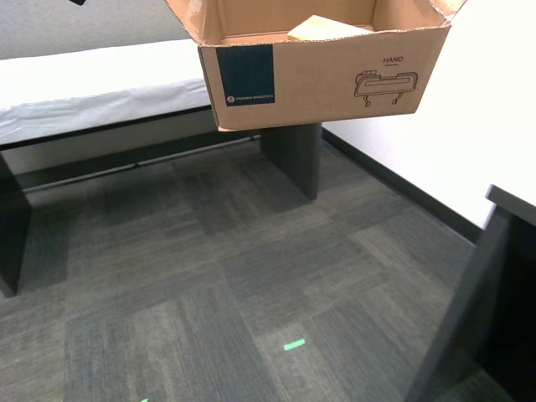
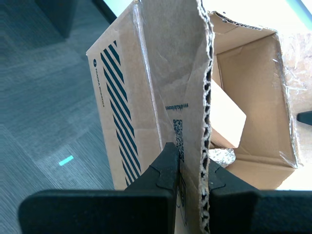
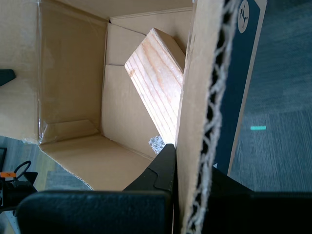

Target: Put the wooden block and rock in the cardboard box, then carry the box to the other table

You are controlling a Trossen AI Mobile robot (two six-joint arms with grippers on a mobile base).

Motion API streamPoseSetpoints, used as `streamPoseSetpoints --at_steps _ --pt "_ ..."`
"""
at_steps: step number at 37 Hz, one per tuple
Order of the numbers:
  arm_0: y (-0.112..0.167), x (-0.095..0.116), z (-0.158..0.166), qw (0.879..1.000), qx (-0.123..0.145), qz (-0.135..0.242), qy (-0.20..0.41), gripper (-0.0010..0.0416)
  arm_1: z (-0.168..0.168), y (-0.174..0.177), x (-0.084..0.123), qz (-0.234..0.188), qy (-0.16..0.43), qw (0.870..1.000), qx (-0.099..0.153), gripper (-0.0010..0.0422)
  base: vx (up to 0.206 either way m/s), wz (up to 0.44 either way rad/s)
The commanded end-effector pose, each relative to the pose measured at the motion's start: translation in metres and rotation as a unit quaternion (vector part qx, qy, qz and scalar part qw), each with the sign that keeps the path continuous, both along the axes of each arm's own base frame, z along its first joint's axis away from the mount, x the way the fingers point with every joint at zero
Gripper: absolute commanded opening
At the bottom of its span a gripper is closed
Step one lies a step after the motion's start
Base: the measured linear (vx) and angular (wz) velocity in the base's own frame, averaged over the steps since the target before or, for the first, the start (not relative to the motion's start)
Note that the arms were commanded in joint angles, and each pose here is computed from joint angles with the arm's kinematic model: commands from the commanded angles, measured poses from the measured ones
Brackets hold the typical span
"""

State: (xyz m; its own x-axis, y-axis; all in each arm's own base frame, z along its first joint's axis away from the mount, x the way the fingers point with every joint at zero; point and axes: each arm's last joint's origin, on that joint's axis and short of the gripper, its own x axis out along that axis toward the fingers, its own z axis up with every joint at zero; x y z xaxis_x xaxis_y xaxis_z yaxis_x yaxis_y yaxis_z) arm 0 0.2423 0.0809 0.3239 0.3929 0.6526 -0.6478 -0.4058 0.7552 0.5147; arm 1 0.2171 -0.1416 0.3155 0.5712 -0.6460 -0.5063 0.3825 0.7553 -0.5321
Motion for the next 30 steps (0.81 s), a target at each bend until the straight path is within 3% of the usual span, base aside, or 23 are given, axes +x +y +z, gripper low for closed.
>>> streamPoseSetpoints --at_steps 1,19,30 --pt "0.0008 -0.0001 0.0013 1.0 0.008 0.006 -0.002 -0.0001 0.0014 -0.0005 -0.0001 -0.009 -0.008 1.0 0.0 0.0 0.141 0.307" --pt "0.001 -0.0002 0.0012 1.0 0.011 0.002 0.003 -0.0001 -0.0011 0.0001 -0.0015 -0.014 0.002 1.0 0.009 0.0 0.141 0.266" --pt "0.0011 -0.0002 0.0013 1.0 0.014 -0.004 0.009 0.0 -0.0011 0.0001 -0.0015 -0.013 0.002 1.0 0.009 0.0 0.136 0.147"
